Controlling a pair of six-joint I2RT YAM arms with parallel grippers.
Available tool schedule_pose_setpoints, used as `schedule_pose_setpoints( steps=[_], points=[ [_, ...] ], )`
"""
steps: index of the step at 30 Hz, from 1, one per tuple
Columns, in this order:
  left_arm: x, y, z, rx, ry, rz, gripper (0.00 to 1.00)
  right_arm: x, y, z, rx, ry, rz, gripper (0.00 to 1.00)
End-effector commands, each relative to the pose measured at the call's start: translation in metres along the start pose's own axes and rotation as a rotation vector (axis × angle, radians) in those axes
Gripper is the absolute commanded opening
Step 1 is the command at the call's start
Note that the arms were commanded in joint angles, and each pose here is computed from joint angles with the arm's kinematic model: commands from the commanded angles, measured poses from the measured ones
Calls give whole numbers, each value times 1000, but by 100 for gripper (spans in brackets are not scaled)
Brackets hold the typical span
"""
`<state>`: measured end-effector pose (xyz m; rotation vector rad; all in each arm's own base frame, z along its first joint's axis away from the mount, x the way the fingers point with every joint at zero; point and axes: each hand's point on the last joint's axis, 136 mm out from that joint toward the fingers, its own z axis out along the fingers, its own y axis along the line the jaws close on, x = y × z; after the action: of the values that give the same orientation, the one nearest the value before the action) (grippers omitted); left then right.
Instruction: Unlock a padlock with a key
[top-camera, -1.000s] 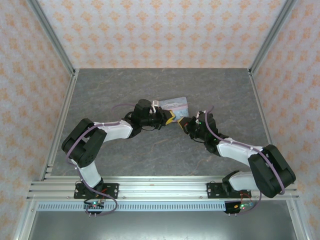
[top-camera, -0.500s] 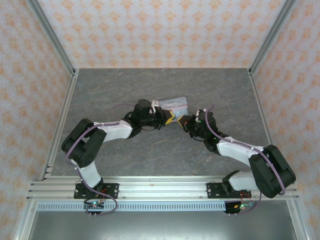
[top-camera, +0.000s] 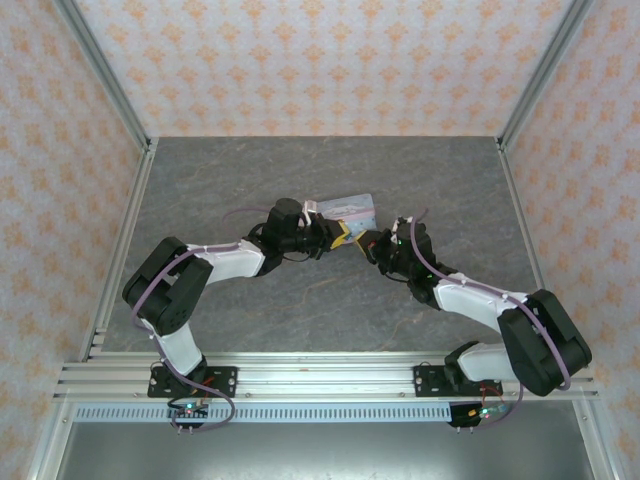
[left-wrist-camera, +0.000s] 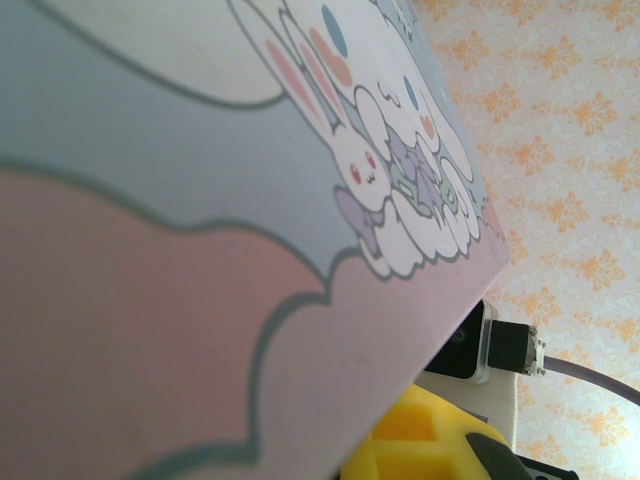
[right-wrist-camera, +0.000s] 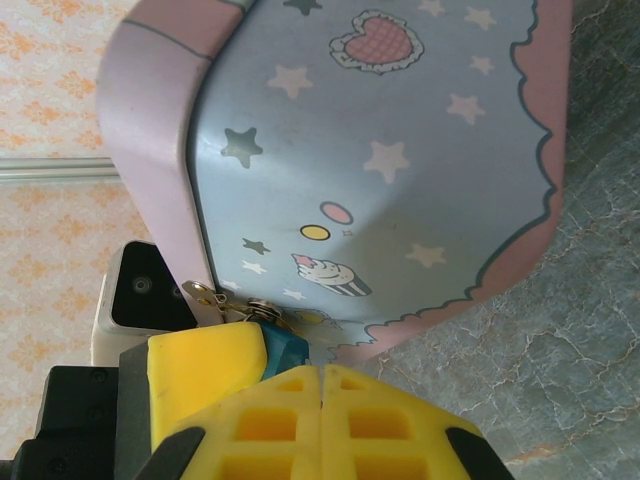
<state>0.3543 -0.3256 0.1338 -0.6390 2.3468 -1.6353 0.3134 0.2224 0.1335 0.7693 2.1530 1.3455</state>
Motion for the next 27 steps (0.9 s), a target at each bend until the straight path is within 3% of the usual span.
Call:
schedule_pose_setpoints(
  steps=[1, 27],
  points=[
    [2, -19, -7, 51, 0, 38, 0, -1, 32, 1, -90, 8, -11, 0],
    [0, -30, -7, 74, -14, 34, 0, 2, 30, 8, -95, 20, 10, 0]
  ],
)
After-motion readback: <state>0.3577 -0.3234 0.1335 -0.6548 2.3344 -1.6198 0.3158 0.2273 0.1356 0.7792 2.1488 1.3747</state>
